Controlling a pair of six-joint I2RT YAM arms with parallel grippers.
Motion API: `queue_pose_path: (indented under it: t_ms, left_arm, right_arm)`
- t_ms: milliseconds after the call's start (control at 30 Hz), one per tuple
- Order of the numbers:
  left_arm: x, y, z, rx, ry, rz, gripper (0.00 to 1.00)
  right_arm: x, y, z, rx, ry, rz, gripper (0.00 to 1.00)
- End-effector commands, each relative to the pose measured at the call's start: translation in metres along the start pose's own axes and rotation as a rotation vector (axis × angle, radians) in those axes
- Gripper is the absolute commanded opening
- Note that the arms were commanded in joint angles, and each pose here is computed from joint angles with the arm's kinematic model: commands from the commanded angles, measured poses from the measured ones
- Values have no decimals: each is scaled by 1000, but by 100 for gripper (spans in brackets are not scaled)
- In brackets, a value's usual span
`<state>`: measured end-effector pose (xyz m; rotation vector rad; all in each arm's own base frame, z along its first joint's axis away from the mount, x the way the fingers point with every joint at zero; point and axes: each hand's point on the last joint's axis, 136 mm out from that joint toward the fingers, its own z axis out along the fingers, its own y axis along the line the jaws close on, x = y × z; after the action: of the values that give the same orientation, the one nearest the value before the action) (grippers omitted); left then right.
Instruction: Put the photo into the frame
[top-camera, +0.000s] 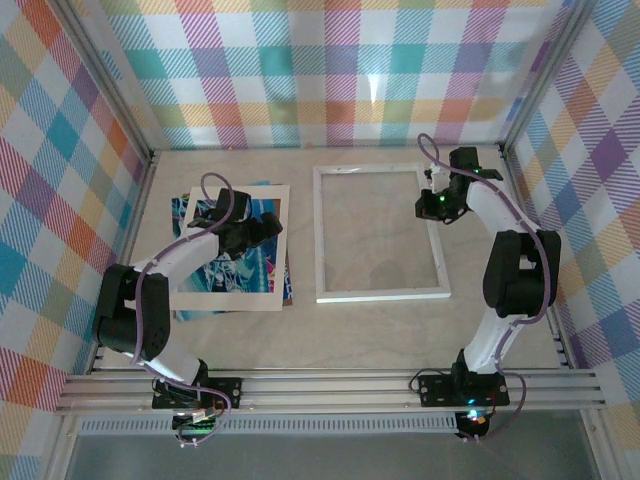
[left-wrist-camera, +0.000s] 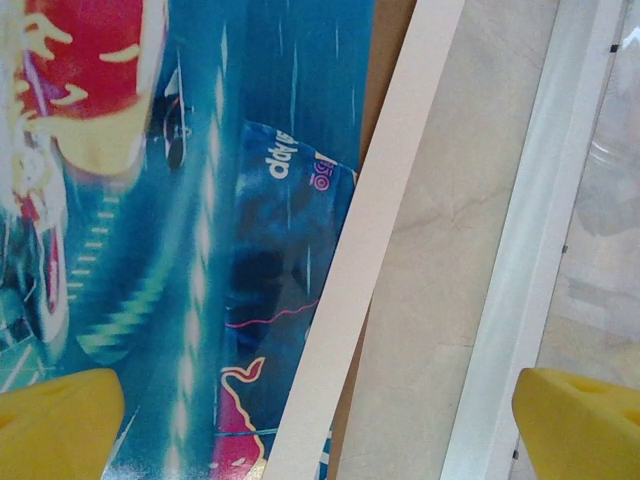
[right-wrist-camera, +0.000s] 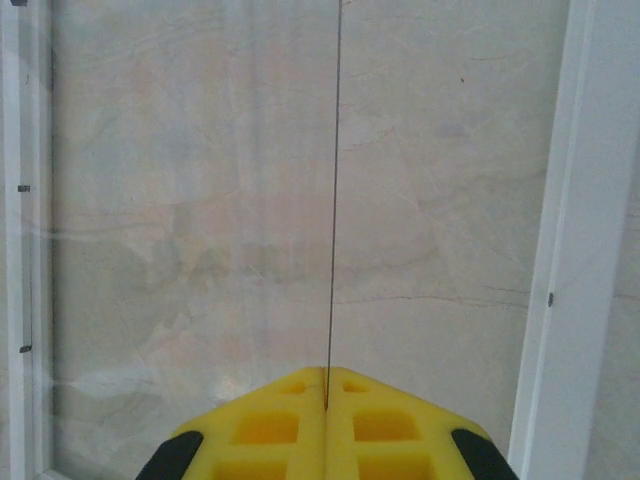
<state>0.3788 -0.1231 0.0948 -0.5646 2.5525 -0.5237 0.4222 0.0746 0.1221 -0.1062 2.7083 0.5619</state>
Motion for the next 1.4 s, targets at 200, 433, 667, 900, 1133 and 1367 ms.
queue_pose_path:
  t_ms: [200,433,667,900,1133,1367]
  left_arm:
    - [-2,-2,0,5,9,5,100]
    - [-2,-1,-1,3,6,5,100]
    - [-2,-2,0,5,11,4,100]
    - [-2,-1,-2,6,6,4,100]
    - [-2,-2,-3,8,4,3,100]
    - [-2,-2,-2,6,6,4,100]
  right_arm:
    - [-9,-1,-9,-6,-24,-18,0]
    - [-4,-2,-7,-7,-16,-5,0]
    - [0,-2,-10,2,-21,0,0]
    - [1,-3,-10,8,-17,2,0]
    - [1,-4,-11,17,-15,-2,0]
    - [1,-5,-12,25,-14,1,0]
